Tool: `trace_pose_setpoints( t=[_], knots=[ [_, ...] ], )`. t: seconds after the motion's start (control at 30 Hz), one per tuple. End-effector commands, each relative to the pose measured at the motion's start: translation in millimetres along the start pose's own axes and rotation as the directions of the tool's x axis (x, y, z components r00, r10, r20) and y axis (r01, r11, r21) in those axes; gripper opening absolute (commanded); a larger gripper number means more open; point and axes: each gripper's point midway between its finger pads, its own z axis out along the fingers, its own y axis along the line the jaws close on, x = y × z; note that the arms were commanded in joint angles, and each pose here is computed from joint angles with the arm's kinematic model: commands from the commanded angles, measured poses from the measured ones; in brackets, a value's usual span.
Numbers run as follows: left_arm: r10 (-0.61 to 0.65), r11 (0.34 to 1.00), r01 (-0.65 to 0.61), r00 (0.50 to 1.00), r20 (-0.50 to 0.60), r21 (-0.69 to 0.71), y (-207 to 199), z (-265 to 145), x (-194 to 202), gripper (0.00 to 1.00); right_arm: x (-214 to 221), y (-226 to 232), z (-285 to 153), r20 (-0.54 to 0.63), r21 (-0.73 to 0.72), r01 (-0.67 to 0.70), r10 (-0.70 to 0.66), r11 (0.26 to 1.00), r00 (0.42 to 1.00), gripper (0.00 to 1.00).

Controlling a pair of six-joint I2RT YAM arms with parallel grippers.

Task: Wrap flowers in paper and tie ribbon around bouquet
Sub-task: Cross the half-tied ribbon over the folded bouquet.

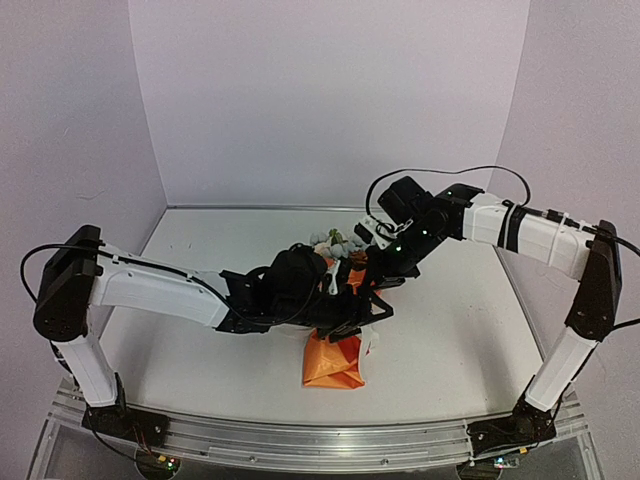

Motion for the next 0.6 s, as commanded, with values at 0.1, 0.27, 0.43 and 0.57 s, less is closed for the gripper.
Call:
trace_pose_setpoints(
  t=[0.1, 0.27, 0.43, 0.57],
  knots=[
    [0.170, 0.984, -0.162, 0.978, -0.120, 0.073, -30.3, 36.8, 10.0, 0.71, -5.8, 1.2, -3.7, 0.005, 0.012, 0.027, -0.027, 1.000, 1.000, 0.00],
    [0.253, 0.962, -0.238, 0.961, -0.113, 0.133, -46.2, 42.3, 8.8, 0.72, -8.0, 4.4, -2.2, -0.012, 0.002, 0.043, -0.043, 0.999, 0.999, 0.00],
    [0.262, 0.949, -0.236, 0.959, -0.105, 0.210, -49.9, 48.1, 13.2, 0.78, -9.5, 6.4, 0.7, -0.024, -0.008, 0.048, -0.048, 0.999, 0.999, 0.00],
    [0.282, 0.927, -0.271, 0.959, -0.006, 0.260, -61.6, 30.0, 5.0, 0.78, -9.0, 6.8, -0.6, -0.022, -0.010, 0.050, -0.050, 0.999, 0.999, 0.00]
  ],
)
